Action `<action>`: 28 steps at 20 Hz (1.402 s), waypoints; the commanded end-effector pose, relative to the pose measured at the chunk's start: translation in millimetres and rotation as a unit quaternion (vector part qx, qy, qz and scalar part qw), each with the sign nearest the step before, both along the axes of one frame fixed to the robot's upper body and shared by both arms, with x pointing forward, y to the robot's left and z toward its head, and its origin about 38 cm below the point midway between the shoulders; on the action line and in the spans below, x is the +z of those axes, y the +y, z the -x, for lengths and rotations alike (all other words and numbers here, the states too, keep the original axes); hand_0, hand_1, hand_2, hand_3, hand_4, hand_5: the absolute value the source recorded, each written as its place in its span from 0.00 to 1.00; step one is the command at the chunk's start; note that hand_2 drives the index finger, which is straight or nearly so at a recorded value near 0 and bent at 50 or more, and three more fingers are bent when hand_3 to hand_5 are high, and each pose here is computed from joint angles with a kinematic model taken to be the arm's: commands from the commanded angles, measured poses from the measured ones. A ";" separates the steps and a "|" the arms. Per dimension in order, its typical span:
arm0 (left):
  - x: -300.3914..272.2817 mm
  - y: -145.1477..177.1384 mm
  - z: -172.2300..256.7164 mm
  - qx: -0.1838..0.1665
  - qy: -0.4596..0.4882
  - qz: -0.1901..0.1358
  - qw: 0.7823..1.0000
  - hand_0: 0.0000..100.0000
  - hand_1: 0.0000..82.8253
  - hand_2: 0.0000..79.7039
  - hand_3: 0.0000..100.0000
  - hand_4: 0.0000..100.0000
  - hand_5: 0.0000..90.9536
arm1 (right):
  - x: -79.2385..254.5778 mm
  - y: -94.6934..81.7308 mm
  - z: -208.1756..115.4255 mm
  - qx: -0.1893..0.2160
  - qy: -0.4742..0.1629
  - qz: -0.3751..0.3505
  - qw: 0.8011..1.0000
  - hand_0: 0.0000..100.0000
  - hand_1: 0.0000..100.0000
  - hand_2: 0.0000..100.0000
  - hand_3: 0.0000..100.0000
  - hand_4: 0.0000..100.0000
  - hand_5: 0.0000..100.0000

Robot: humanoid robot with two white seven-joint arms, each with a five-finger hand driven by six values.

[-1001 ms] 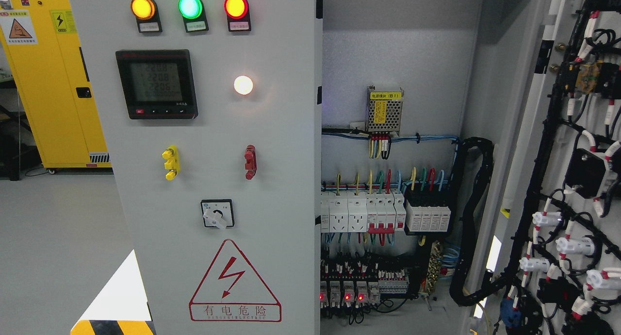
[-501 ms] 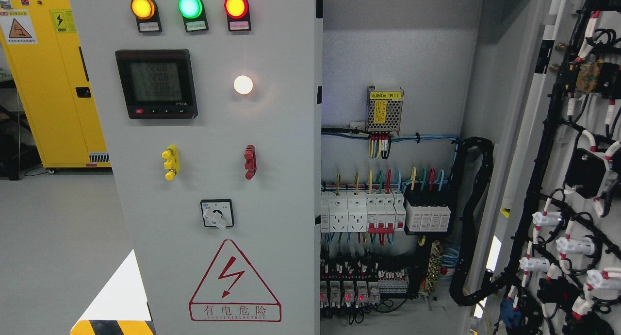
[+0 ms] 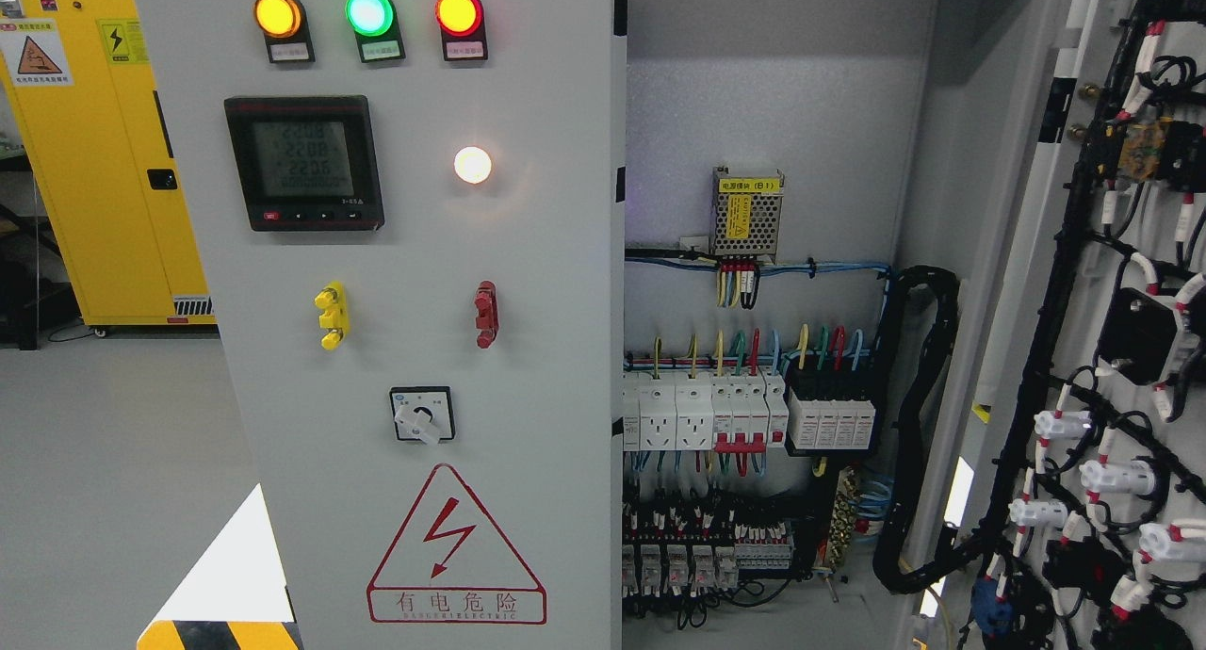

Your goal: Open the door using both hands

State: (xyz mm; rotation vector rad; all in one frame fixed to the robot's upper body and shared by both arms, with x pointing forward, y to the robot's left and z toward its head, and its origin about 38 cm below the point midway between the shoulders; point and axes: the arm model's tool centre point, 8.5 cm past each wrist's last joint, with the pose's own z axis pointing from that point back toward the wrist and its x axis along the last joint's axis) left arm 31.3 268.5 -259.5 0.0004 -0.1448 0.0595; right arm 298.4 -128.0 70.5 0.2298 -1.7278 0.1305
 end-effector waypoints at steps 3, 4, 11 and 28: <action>1.0 9.6 -0.9 0.000 -0.003 -0.007 1.000 0.12 0.67 0.00 0.00 0.00 0.00 | 143.9 13.6 -10.0 0.013 -0.149 -0.050 0.988 0.00 0.50 0.04 0.00 0.00 0.00; 0.9 8.6 -0.9 0.000 -0.003 -0.006 1.000 0.12 0.67 0.00 0.00 0.00 0.00 | 146.5 16.6 -14.4 0.018 -0.144 -0.048 0.988 0.00 0.50 0.04 0.00 0.00 0.00; 0.5 4.7 -1.0 0.003 -0.003 -0.003 1.000 0.12 0.67 0.00 0.00 0.00 0.00 | 165.5 26.5 -49.2 0.025 -0.164 -0.031 0.986 0.00 0.50 0.04 0.00 0.00 0.00; 0.5 1.8 -2.8 -0.001 -0.012 -0.001 1.000 0.12 0.67 0.00 0.00 0.00 0.00 | 203.9 30.3 -158.2 0.015 -0.153 0.022 0.988 0.00 0.50 0.04 0.00 0.00 0.00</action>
